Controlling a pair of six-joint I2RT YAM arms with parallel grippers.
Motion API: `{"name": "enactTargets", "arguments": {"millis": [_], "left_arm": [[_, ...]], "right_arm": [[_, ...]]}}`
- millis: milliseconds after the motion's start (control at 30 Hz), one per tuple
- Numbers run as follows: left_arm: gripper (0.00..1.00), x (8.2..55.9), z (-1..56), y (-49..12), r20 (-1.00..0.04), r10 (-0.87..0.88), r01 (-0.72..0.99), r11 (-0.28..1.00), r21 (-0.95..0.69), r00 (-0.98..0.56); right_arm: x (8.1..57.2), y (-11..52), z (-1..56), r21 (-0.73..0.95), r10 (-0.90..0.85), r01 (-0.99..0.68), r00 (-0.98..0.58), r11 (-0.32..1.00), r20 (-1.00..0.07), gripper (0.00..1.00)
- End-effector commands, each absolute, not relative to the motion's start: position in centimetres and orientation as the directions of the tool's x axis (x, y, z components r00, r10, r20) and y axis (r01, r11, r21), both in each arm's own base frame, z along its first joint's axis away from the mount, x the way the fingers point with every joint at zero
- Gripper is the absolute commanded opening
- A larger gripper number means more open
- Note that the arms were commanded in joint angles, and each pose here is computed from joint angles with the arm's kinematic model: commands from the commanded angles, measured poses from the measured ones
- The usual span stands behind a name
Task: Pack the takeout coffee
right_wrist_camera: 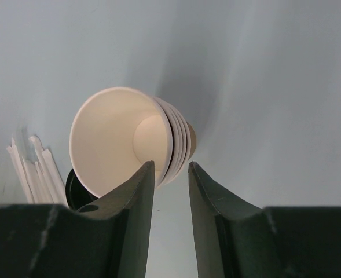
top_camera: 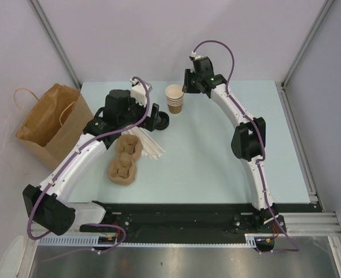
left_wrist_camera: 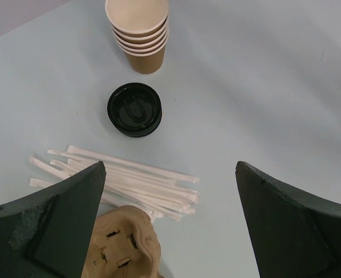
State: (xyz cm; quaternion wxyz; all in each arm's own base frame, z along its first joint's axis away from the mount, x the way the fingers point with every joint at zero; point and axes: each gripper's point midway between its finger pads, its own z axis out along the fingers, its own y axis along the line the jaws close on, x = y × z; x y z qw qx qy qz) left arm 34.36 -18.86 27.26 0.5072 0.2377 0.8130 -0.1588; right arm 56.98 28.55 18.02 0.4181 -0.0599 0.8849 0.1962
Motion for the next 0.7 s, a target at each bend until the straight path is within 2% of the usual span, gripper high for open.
{"name": "enactTargets", "arguments": {"millis": [0,200,300,667], "left_arm": [[1.00,34.9,28.4,-19.3,-0.915,0.193,0.535,0.844,-0.029,-0.353],[1.00,34.8,28.0,-19.3,-0.910,0.196,0.539,0.842,-0.034,-0.364],[0.99,34.9,27.9,-19.4,-0.910,0.195,0.540,0.841,-0.037,-0.366],[1.00,35.0,28.0,-19.3,-0.909,0.197,0.535,0.844,-0.033,-0.367]], "right_arm": [[58.4,29.1,20.0,0.343,0.116,-0.282,-0.598,0.896,-0.793,0.35],[58.9,29.2,20.0,0.372,0.138,-0.290,-0.596,0.882,-0.791,0.32],[59.0,29.4,20.2,0.379,0.143,-0.296,-0.592,0.877,-0.793,0.26],[59.3,29.6,18.9,0.387,0.143,-0.292,-0.607,0.875,-0.781,0.25]]}}
